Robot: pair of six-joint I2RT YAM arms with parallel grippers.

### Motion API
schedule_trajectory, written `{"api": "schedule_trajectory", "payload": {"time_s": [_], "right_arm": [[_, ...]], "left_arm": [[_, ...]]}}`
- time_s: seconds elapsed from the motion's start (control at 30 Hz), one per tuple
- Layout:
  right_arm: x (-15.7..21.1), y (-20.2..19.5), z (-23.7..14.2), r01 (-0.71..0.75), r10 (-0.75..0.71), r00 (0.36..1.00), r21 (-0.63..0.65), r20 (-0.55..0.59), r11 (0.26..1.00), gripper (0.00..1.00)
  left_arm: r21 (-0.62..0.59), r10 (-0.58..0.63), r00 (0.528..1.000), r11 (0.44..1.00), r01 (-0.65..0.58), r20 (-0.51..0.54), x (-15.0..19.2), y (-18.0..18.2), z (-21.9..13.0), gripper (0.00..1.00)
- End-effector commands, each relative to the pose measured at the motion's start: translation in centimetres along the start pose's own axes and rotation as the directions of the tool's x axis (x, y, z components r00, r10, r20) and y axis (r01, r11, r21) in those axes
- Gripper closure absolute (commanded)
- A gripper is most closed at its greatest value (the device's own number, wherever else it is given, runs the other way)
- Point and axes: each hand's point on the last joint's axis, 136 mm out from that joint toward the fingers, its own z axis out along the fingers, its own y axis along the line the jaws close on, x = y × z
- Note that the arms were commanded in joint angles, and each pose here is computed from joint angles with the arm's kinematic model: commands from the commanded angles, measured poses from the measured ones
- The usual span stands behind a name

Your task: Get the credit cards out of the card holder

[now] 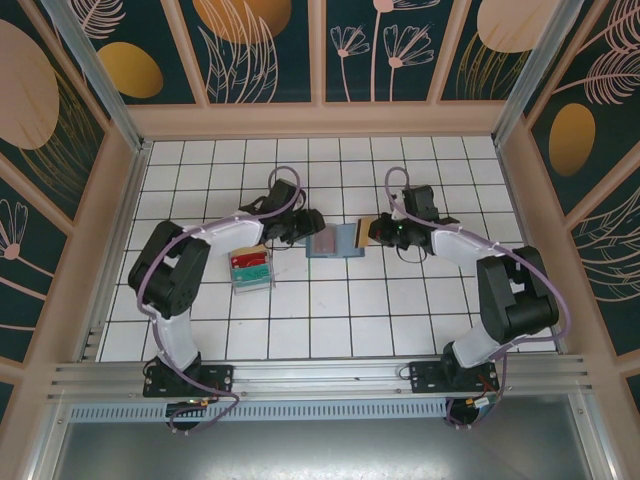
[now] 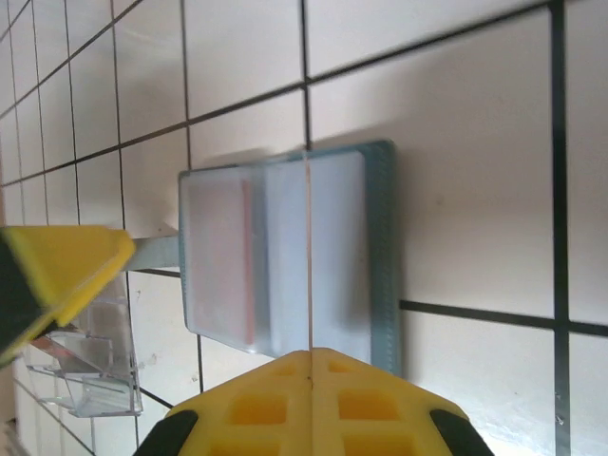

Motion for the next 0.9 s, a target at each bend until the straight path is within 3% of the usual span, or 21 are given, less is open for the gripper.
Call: {"api": "schedule_trajectory", "payload": {"time_s": [0.0, 0.03, 0.1, 0.23, 0.43, 0.53, 0.7, 0.87], "right_arm": [[-1.1, 3.0, -1.3, 0.162, -0.163, 0.986, 0.033, 0.021, 0.986, 1.0], [-1.2, 3.8, -1.3, 0.195, -0.195, 0.98, 0.035, 0.022, 0.98, 1.0], [-1.2, 5.9, -1.3, 0.274, -0.274, 0.961, 0.03, 0.025, 0.961, 1.0], [-0.9, 9.4, -0.5, 0.424, -0.424, 0.905, 0.027, 0.024, 0.905, 1.0], [-0.1, 14.5, 1.3, 0.621, -0.62, 0.783, -0.018, 0.04, 0.783, 1.0], [0.6, 17.1, 2.2, 0.73, -0.728, 0.683, -0.039, 0.065, 0.682, 1.0], [3.3, 21.0, 3.5, 0.91, -0.902, 0.414, -0.083, 0.126, 0.406, 1.0], [5.1, 23.1, 5.6, 0.978, -0.973, 0.2, -0.077, 0.115, 0.192, 1.0]], "left_arm": [[0.012, 0.015, 0.991, 1.0, -0.017, 0.13, -3.1, -2.5, -4.7, 0.18], [0.017, 0.014, 0.986, 1.0, -0.017, 0.165, -3.8, -3.0, -6.1, 0.09], [0.002, 0.009, 0.974, 1.0, -0.009, 0.226, -4.8, -2.9, -8.5, 0.02], [-0.047, -0.016, 0.937, 0.998, 0.034, 0.35, -6.3, -1.6, -13.1, 0.02], [-0.158, -0.041, 0.843, 0.976, 0.148, 0.536, -7.3, 2.5, -20.2, 0.01], [-0.196, -0.036, 0.803, 0.962, 0.189, 0.595, -7.3, 4.3, -23.0, 0.01], [-0.22, -0.051, 0.728, 0.937, 0.272, 0.683, -6.5, 6.7, -27.2, 0.01], [-0.217, -0.059, 0.666, 0.921, 0.324, 0.744, -5.3, 8.6, -30.4, 0.01]]}}
